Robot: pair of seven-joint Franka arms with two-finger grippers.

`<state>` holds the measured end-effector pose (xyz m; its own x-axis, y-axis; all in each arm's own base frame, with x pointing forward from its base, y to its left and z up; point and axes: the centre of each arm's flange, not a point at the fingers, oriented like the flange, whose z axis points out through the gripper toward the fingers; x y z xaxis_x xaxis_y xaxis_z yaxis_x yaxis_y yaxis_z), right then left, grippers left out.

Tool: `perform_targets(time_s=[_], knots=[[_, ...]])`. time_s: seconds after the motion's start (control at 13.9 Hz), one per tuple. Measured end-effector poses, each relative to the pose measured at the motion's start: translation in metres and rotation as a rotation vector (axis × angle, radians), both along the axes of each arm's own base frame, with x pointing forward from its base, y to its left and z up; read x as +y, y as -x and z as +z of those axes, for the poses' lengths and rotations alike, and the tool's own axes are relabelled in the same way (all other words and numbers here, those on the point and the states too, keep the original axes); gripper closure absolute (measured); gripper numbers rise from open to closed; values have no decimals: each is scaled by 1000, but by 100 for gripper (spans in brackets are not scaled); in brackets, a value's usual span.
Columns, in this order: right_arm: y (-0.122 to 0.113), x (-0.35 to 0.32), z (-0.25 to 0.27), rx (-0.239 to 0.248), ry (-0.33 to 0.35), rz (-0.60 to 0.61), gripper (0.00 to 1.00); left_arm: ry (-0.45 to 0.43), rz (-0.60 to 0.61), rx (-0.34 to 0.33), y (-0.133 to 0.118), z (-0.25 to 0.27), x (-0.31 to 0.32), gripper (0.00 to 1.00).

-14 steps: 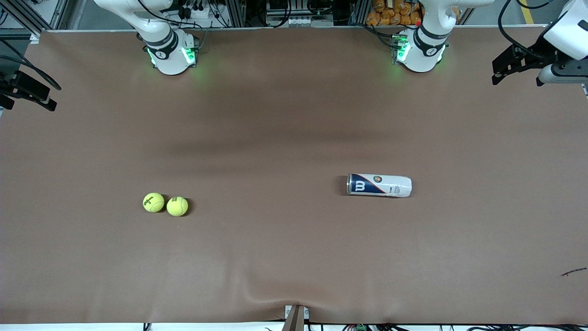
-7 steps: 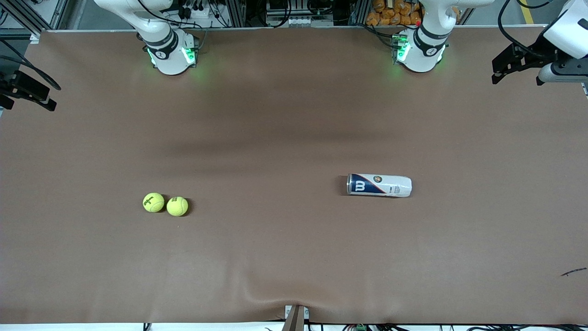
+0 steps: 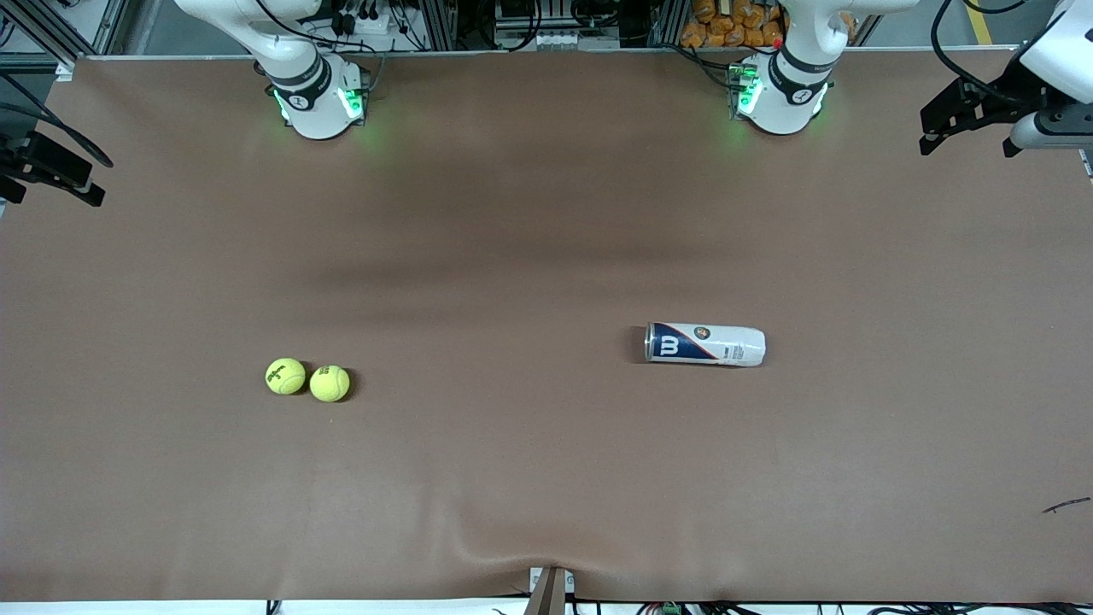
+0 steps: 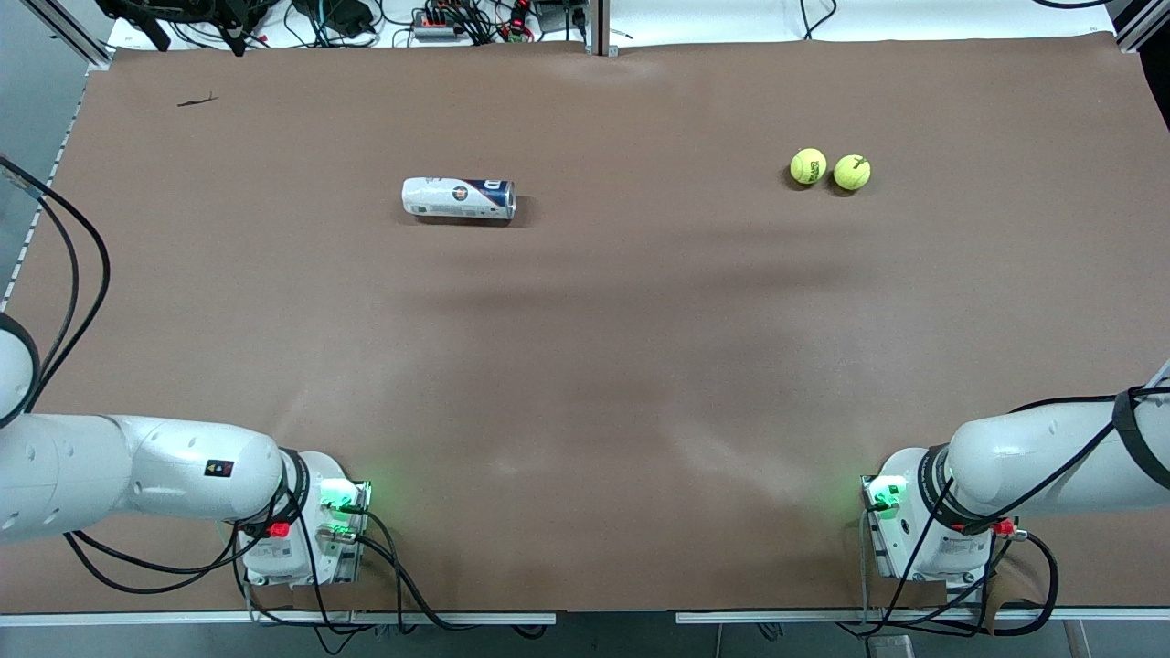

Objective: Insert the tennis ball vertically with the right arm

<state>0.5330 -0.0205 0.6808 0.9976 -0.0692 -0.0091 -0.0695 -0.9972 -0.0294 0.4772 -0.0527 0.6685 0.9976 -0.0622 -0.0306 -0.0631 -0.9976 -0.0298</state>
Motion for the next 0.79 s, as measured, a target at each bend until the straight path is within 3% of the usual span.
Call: perform_targets(time_s=[0.79], knots=[[0, -3, 0, 1, 0, -5, 0, -12, -70, 38, -7, -19, -35, 0]])
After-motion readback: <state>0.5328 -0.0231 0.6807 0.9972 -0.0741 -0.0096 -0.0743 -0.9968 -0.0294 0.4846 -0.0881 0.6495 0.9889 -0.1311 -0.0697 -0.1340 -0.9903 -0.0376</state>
